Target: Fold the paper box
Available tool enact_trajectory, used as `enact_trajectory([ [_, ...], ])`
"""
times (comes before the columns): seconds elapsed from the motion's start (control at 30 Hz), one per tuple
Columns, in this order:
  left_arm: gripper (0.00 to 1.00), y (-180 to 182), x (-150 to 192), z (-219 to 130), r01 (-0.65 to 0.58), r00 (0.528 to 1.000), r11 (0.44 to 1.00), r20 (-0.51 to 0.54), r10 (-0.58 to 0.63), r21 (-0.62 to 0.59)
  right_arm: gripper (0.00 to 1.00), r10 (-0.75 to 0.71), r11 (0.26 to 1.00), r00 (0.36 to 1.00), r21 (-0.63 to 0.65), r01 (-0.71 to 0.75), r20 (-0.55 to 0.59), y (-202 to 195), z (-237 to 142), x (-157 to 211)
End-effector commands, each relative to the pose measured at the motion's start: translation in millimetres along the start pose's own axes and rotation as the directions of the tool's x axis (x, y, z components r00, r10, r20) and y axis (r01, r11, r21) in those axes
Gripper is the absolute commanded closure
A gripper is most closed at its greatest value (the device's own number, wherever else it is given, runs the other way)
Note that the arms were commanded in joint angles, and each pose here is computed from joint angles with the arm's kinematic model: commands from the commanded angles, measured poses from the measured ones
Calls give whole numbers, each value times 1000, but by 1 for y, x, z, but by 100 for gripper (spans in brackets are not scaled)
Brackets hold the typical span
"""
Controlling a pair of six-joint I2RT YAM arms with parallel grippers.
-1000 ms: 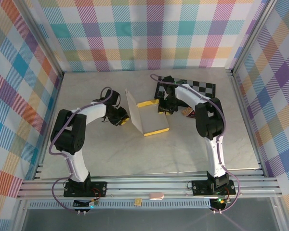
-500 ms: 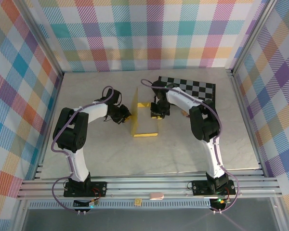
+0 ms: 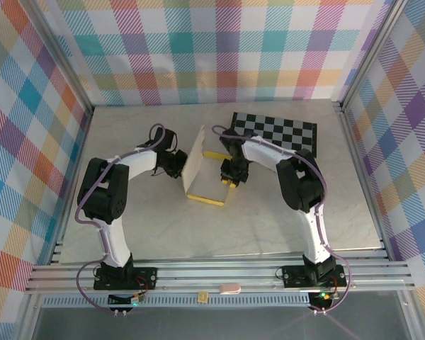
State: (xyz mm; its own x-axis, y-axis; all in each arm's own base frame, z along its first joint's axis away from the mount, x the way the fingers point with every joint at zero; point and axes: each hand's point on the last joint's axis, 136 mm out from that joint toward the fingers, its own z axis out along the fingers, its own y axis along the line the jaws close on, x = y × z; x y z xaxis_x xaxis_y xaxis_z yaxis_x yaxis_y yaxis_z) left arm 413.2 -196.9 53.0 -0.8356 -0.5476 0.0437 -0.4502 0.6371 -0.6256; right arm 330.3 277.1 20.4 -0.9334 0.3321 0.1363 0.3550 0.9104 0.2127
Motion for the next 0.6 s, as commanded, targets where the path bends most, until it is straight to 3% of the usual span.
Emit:
enact_trajectory([
  [0.0, 78, -23, -3, 5, -9, 998, 996, -61, 14, 86, 77, 249, 968, 969, -36, -249, -10, 8, -12, 31],
  [0.17, 77, -39, -7, 13, -11, 994, 992, -103, 25, 129, 76, 492, 869, 869, -34, -494, -60, 9, -12, 58],
  [0.3, 73, -59, -17, 7, -50, 995, 986, -77, 63, 162, 71, 573, 813, 808, -27, -581, -136, 20, -15, 70],
  [0.37, 71, -66, -20, 0, -78, 994, 985, -61, 88, 153, 61, 574, 814, 809, -22, -581, -127, 19, -22, 71],
  [0.47, 63, -63, -29, -21, -138, 990, 990, 7, 138, 42, 47, 556, 827, 827, -40, -561, -85, 11, -37, 66],
  [0.57, 45, -50, -42, -59, -166, 974, 978, 132, 182, -123, 40, 472, 878, 882, -98, -469, 7, 2, -60, 49],
])
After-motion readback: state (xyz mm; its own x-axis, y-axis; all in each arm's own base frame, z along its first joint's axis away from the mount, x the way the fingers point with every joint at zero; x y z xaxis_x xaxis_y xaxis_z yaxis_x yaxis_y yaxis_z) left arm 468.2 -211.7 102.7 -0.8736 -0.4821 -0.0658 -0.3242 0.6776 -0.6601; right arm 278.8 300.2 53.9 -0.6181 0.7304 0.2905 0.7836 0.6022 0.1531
